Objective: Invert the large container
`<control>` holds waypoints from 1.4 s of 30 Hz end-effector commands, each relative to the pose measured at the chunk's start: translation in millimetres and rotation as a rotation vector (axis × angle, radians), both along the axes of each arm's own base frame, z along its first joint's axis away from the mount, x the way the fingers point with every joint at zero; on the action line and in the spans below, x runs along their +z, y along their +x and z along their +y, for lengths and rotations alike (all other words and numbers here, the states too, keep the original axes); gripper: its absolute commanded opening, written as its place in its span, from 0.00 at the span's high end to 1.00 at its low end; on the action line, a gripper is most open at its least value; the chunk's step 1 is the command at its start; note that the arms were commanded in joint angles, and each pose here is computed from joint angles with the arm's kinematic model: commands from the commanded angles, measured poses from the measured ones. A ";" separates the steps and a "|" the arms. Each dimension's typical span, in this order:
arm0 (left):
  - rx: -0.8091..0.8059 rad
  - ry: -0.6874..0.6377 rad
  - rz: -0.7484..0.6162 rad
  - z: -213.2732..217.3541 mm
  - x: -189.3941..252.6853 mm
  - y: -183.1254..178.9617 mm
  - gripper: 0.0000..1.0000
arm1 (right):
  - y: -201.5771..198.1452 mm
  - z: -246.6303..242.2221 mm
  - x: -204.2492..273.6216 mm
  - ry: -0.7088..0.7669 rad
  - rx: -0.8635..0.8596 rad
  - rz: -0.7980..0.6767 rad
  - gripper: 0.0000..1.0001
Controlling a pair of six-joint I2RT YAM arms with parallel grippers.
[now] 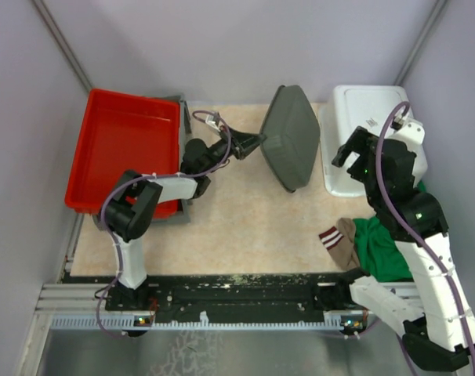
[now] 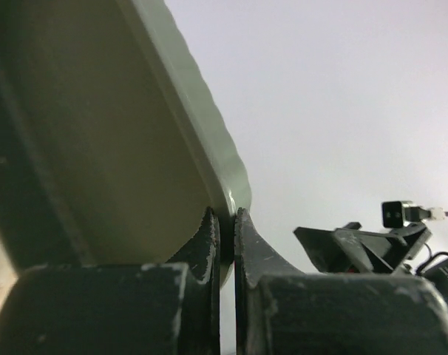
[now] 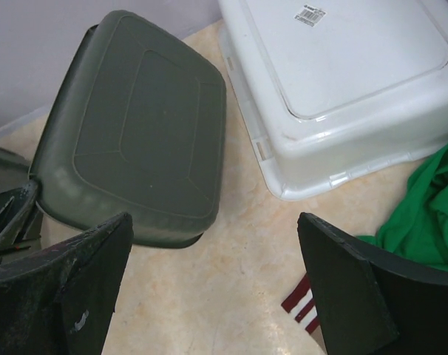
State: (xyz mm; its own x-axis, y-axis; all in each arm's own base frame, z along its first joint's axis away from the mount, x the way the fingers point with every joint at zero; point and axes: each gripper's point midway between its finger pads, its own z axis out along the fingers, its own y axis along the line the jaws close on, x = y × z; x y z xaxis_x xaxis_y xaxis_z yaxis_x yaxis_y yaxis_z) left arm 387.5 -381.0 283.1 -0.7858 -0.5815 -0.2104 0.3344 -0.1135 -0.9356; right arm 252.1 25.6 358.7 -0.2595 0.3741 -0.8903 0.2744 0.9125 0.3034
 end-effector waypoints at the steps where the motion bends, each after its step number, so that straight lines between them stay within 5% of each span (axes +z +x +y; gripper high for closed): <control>1: 0.005 -0.051 -0.096 9.4 18.1 -8.2 1.00 | -7.0 -8.4 3.0 -0.015 -0.024 -0.025 0.07; 3: 0.023 0.016 -0.077 8.1 8.5 -7.7 0.90 | -8.8 -9.4 -2.9 -0.017 -0.028 -0.012 0.07; 8: 0.106 0.213 -0.051 19.9 -12.7 -4.5 0.24 | -8.6 -7.7 -12.5 -0.007 -0.028 0.008 0.07; 12: 0.136 0.382 -0.016 27.8 -33.2 -7.6 0.04 | -5.4 -3.1 -18.5 0.007 -0.017 0.012 0.07; 21: 0.181 0.649 0.053 52.8 -76.7 -20.7 0.00 | 10.1 16.7 -39.9 0.021 0.048 0.084 0.07; 37: -0.016 0.954 0.070 49.7 -115.5 -94.8 0.00 | 12.2 56.9 -112.3 0.053 0.215 0.353 0.02; 42: -0.074 0.962 0.082 54.6 -111.3 -113.3 0.00 | 6.9 67.6 -135.3 0.100 0.248 0.402 0.02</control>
State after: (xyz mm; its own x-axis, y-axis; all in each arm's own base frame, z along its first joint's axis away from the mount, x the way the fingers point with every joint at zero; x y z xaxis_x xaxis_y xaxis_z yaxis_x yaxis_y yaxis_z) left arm 287.7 -333.9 157.8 -0.8415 -0.1876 -0.5067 0.2532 0.6916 -0.6764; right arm 260.4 80.2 234.6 -0.6447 0.3125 -0.6976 0.1853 0.9493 0.2540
